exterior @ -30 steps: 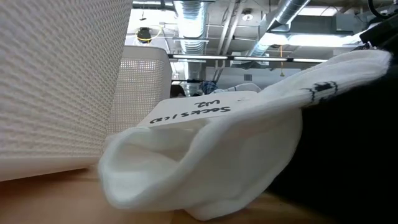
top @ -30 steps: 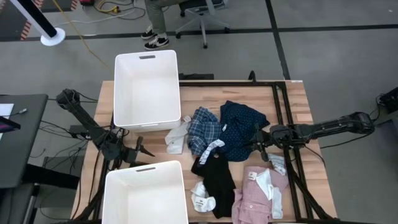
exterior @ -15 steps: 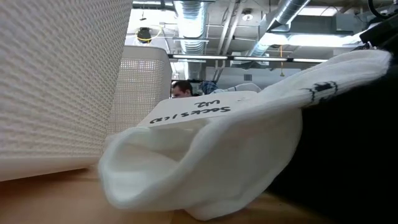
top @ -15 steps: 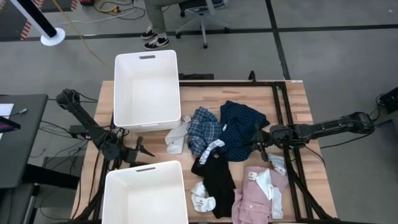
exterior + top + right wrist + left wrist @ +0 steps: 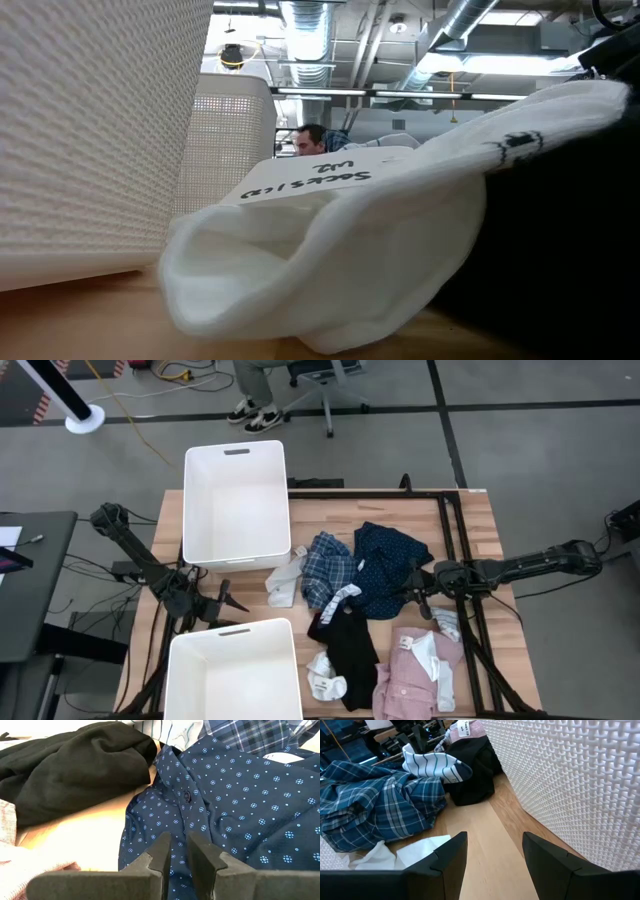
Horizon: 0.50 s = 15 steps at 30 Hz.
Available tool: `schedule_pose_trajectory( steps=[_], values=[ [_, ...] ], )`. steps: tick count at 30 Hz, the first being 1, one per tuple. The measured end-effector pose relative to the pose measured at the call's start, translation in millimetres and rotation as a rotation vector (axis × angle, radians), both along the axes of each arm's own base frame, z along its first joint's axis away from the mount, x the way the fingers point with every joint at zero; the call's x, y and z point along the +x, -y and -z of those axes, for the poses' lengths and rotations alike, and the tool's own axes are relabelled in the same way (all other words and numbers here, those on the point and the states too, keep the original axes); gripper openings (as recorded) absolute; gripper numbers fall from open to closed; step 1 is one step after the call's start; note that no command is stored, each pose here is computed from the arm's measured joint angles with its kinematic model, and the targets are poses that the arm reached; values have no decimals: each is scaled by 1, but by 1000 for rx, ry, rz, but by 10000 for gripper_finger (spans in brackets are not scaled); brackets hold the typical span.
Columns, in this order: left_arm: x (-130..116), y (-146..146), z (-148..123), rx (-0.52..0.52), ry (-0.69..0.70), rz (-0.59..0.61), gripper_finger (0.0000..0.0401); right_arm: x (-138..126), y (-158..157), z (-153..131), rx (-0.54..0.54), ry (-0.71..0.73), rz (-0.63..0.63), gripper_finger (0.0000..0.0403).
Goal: Sort clothes
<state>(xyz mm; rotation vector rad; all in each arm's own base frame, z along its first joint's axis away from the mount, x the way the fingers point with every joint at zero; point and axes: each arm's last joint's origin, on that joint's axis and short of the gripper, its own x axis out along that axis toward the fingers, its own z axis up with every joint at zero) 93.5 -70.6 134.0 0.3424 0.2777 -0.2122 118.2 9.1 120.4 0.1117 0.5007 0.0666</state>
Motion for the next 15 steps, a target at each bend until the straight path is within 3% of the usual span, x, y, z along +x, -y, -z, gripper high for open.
schedule_pose_trajectory(
  steps=[7, 12, 15],
  values=[
    [0, 0, 0, 9, 1, 3, 185, 0, 0, 0, 0, 0, 0, 82],
    [0, 0, 0, 259, 44, 77, 185, 0, 0, 0, 0, 0, 0, 82],
    [0, 0, 0, 345, 59, 95, 185, 0, 0, 0, 0, 0, 0, 82]
  ],
)
